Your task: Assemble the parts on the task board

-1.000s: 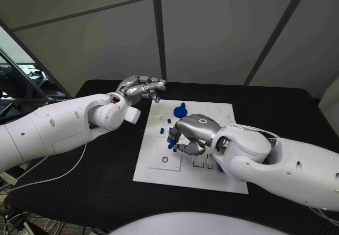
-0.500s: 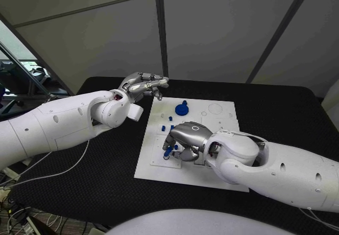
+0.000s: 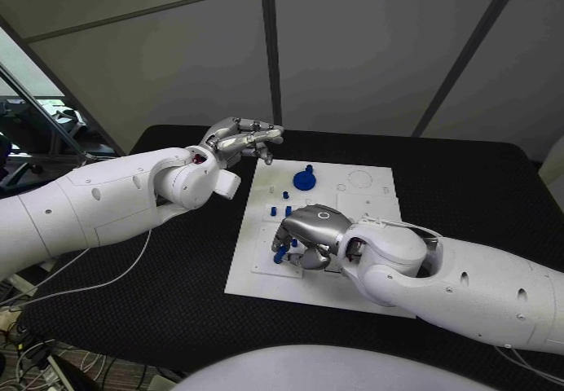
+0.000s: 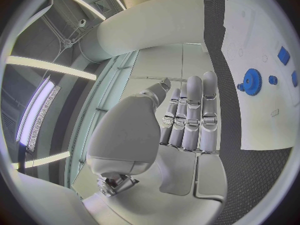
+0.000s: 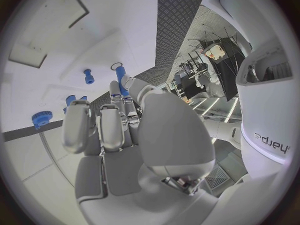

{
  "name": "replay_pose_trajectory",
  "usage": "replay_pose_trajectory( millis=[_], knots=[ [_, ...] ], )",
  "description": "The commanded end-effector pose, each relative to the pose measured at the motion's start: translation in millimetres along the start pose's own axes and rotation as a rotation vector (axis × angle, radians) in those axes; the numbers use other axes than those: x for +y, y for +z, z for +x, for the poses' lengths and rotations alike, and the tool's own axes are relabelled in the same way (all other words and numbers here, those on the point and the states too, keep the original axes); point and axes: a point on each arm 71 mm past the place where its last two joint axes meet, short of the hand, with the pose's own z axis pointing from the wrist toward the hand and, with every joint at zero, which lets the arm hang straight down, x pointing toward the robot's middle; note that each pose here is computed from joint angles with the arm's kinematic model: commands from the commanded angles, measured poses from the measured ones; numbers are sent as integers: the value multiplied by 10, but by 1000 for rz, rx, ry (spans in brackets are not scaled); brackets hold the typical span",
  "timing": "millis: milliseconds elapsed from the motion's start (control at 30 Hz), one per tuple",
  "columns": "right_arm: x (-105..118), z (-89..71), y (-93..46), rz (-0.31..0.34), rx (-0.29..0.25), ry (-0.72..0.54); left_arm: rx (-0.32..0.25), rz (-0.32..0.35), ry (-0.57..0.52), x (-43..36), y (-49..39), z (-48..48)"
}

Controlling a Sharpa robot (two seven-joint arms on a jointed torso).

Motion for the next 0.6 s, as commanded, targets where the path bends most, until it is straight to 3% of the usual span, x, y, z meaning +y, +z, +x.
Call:
replay_pose_trajectory(
  millis=[33,600],
  knots=[
    [16,6,13,-10,7,-22,13,3,-8,-13,7,16],
    [-5,60,50,44,36,-97,15,-1,-8,-11,2,14]
  ],
)
